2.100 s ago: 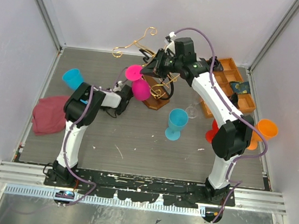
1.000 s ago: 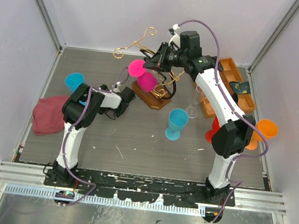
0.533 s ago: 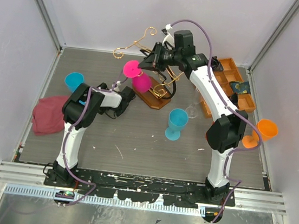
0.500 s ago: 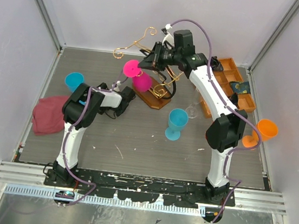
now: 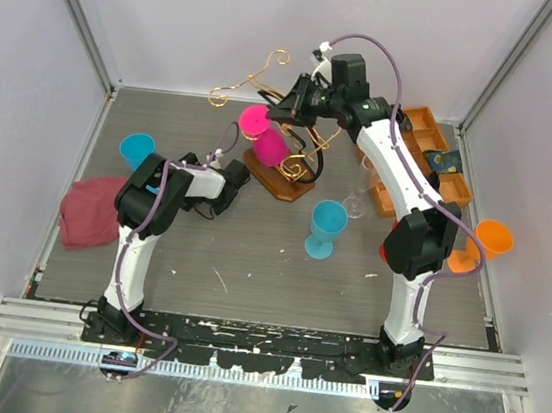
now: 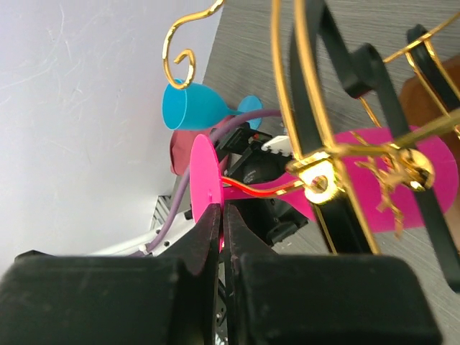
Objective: Take the wine glass off the wine glass rack
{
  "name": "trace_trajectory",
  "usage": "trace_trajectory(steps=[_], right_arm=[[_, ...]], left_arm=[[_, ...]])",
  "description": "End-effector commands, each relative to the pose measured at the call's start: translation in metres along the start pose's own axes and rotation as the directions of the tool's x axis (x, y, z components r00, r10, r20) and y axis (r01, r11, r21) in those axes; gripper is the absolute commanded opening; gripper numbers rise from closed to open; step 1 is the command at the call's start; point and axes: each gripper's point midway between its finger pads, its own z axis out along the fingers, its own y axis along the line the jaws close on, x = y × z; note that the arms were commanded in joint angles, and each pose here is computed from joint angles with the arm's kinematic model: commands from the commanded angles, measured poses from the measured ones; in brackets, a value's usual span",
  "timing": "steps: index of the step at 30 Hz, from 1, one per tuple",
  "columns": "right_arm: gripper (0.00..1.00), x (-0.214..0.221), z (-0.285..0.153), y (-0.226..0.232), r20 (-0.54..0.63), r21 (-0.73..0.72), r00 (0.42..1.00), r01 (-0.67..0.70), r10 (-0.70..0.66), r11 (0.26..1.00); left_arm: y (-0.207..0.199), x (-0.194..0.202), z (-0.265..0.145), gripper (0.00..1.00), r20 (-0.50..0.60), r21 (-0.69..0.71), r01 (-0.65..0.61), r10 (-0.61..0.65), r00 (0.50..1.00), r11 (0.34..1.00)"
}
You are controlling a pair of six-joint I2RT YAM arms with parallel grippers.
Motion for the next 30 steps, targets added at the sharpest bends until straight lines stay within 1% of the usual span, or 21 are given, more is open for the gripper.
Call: trace_trajectory(steps=[1, 6, 8, 11, 17, 22, 28, 30], right_arm=[[0.01, -0.022, -0.047, 0.032, 0.116, -0.045, 0.991, 0.073, -0.067, 0.996], [0.01, -0.001, -0.072, 0.043, 0.101, -0.061, 0.991, 0.091, -0.084, 0.994], [0.01, 0.005, -0.088, 0.055, 0.107, -0.077, 0.988, 0.115, -0.107, 0.990], [0.01, 0.019, -0.101, 0.064, 0.081, -0.098, 0.988, 0.135, -0.128, 0.986], [0.01, 0.060, -0.111, 0.084, 0.003, -0.147, 0.987, 0.159, -0.161, 0.976], [0.01, 0.080, -0.128, 0.104, -0.008, -0.194, 0.981, 0.188, -0.193, 0.963], [0.01, 0.093, -0.164, 0.142, 0.019, -0.270, 0.960, 0.273, -0.279, 0.923], [0.01, 0.104, -0.169, 0.150, 0.012, -0.254, 0.938, 0.338, -0.347, 0.906]], left_arm=[[-0.053, 0.010, 0.000, 0.98, -0.016, 0.157, 0.070, -0.069, 0.998, 0.985], [-0.050, 0.010, -0.001, 0.98, -0.014, 0.160, 0.077, -0.076, 0.997, 0.984], [-0.049, 0.010, -0.001, 0.98, -0.014, 0.160, 0.079, -0.078, 0.997, 0.984], [-0.047, 0.010, -0.002, 0.98, -0.013, 0.161, 0.082, -0.081, 0.997, 0.984], [-0.037, 0.008, -0.005, 0.98, -0.006, 0.173, 0.125, -0.126, 0.992, 0.977], [-0.034, 0.010, -0.008, 0.98, -0.010, 0.186, 0.132, -0.133, 0.991, 0.974], [-0.030, 0.010, -0.017, 0.98, -0.005, 0.201, 0.138, -0.140, 0.990, 0.970], [-0.028, 0.012, -0.020, 0.98, -0.009, 0.212, 0.148, -0.149, 0.989, 0.966]])
